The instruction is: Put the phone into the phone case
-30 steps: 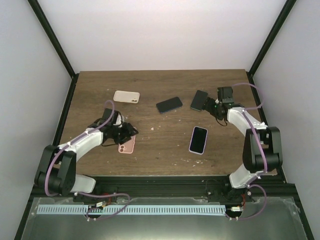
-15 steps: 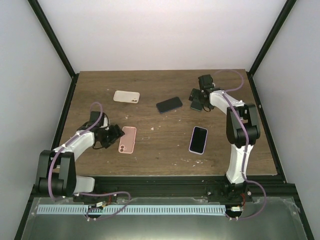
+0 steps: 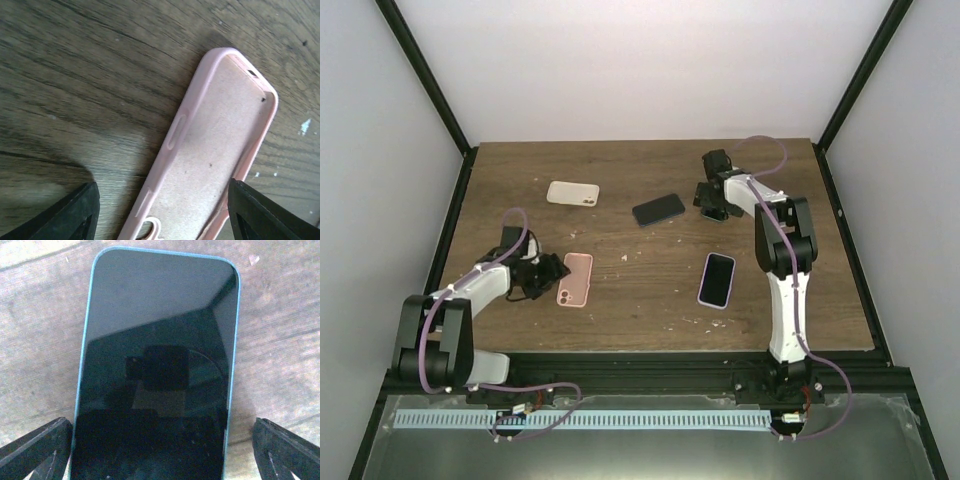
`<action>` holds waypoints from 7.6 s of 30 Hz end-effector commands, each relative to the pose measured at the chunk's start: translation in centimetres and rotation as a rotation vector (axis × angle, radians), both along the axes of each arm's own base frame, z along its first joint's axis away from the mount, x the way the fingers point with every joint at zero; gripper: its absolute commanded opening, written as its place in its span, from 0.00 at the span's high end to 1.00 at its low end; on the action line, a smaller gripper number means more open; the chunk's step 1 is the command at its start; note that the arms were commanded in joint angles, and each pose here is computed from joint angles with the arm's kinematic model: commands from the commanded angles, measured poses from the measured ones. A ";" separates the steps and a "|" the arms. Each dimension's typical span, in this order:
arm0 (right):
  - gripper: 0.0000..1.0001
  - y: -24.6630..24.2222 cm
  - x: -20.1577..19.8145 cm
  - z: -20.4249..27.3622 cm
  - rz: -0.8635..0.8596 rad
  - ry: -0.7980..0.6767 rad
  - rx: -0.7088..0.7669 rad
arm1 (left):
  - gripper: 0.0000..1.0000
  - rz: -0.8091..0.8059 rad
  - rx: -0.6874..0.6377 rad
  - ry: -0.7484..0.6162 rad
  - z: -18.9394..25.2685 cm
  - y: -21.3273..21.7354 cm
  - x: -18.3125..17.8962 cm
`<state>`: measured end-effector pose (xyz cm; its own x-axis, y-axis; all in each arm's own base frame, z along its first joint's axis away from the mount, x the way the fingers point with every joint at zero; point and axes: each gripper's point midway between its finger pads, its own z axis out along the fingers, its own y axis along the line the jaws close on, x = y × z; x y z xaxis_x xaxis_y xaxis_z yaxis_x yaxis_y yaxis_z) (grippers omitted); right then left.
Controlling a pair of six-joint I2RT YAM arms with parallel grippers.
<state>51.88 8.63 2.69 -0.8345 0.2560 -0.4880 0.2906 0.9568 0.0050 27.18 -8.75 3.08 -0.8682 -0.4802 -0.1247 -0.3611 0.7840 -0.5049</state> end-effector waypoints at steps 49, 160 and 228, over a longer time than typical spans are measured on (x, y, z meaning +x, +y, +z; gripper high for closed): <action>0.45 3.7 -13.7 3.2 0.239 -0.015 0.234 | 0.52 -0.071 0.008 -0.057 -0.8 -3.5 1.9; 0.54 26.8 -25.3 1.1 0.634 -0.015 0.229 | 0.97 -0.217 -0.308 0.012 -0.2 -10.0 0.1; 0.58 26.8 -25.3 3.4 0.608 -0.096 0.372 | 1.00 -0.241 -0.360 0.138 -0.6 -12.6 -2.9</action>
<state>25.76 35.02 4.98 -0.8537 -0.1195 -0.5069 -0.3208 0.8875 0.3310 24.32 -20.94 1.77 -0.9453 -0.2849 0.1589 -0.3115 0.6435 -0.6992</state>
